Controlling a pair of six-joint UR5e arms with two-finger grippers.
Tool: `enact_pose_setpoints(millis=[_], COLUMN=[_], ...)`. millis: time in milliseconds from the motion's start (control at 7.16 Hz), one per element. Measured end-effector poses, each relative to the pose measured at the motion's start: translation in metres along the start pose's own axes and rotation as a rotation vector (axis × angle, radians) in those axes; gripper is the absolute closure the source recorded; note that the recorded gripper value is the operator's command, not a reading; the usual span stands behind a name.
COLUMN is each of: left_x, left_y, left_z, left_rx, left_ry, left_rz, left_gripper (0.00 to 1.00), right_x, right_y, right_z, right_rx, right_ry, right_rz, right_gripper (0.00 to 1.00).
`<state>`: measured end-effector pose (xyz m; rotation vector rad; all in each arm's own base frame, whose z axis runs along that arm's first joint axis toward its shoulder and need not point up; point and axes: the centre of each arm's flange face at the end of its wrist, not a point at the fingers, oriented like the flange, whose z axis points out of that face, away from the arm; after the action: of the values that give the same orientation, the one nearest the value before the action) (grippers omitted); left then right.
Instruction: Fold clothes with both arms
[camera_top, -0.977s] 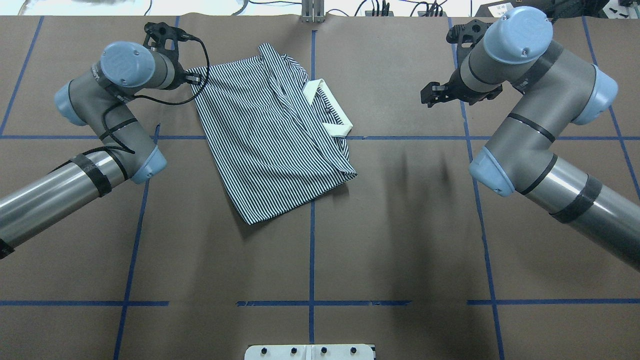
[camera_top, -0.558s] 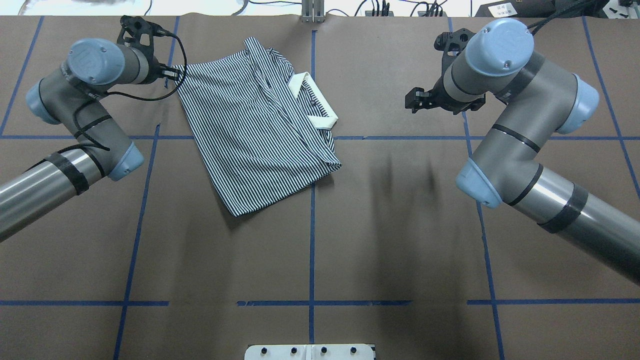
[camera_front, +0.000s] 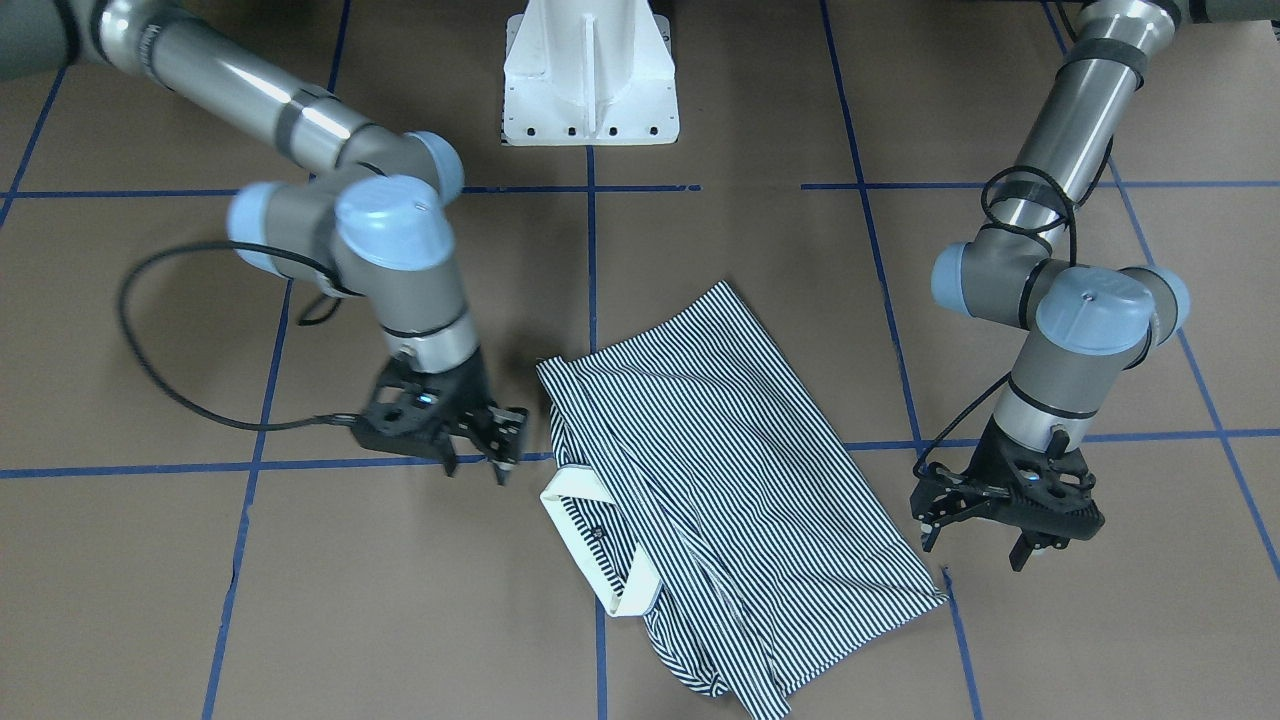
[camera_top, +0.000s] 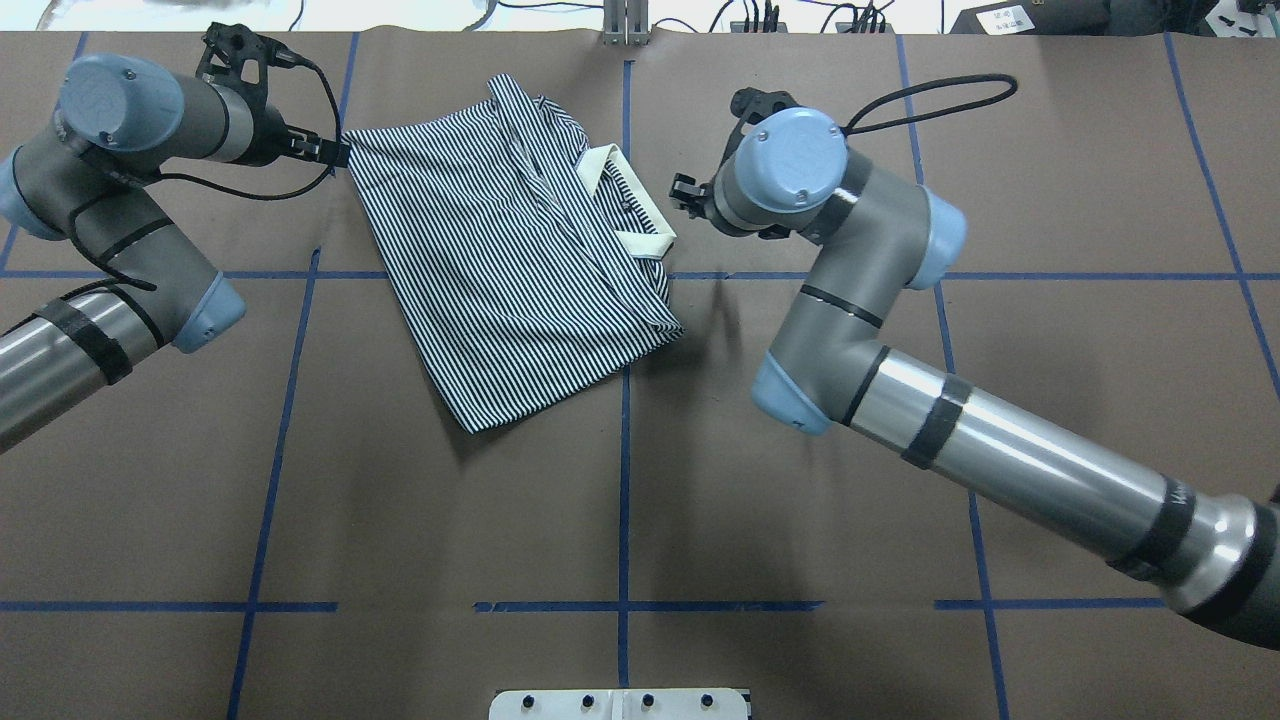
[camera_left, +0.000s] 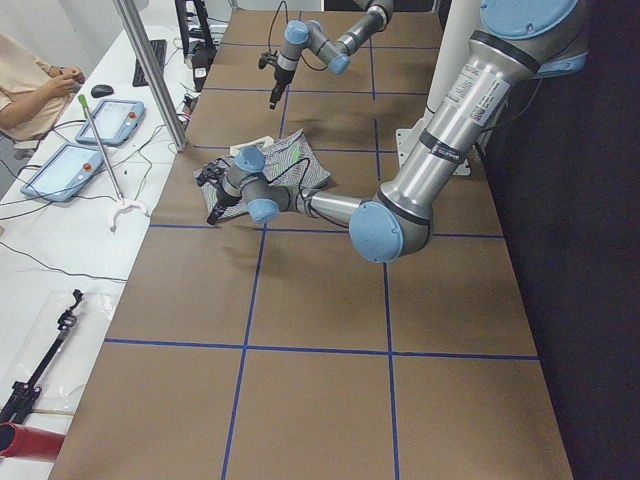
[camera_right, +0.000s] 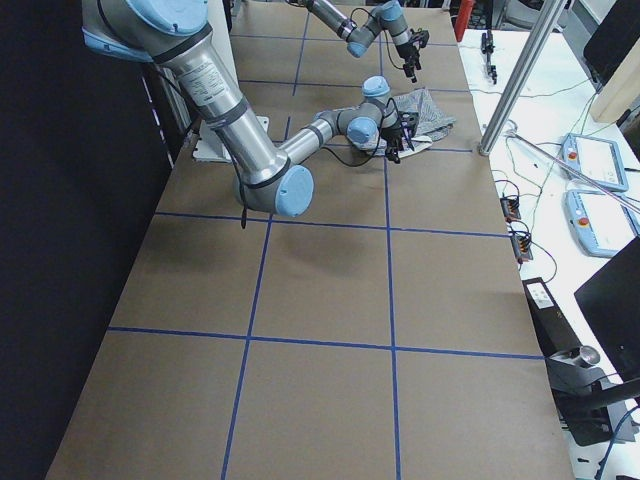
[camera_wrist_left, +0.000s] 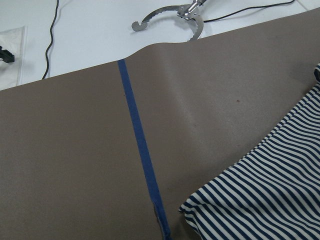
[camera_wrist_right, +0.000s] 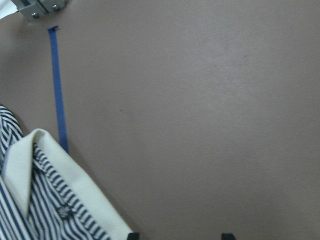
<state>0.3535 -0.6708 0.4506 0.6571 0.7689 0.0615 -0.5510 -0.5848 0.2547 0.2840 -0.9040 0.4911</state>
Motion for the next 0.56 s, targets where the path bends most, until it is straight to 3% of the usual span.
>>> enact_pose_setpoints(millis=[279,558], left_x=[-0.001,-0.001], left_y=[0.002,0.003], left_z=[-0.001,0.0], left_rx=[-0.003,-0.004], left_ry=[0.002,0.003], left_rz=[0.001,-0.003], left_gripper=[0.0,0.0], right_x=[-0.047,-0.053], right_y=[0.022,0.032], right_z=[0.02,0.03], right_rx=[0.041,0.059], right_ry=[-0.02,-0.009], right_rz=[0.093,0.111], right_gripper=[0.45,0.45])
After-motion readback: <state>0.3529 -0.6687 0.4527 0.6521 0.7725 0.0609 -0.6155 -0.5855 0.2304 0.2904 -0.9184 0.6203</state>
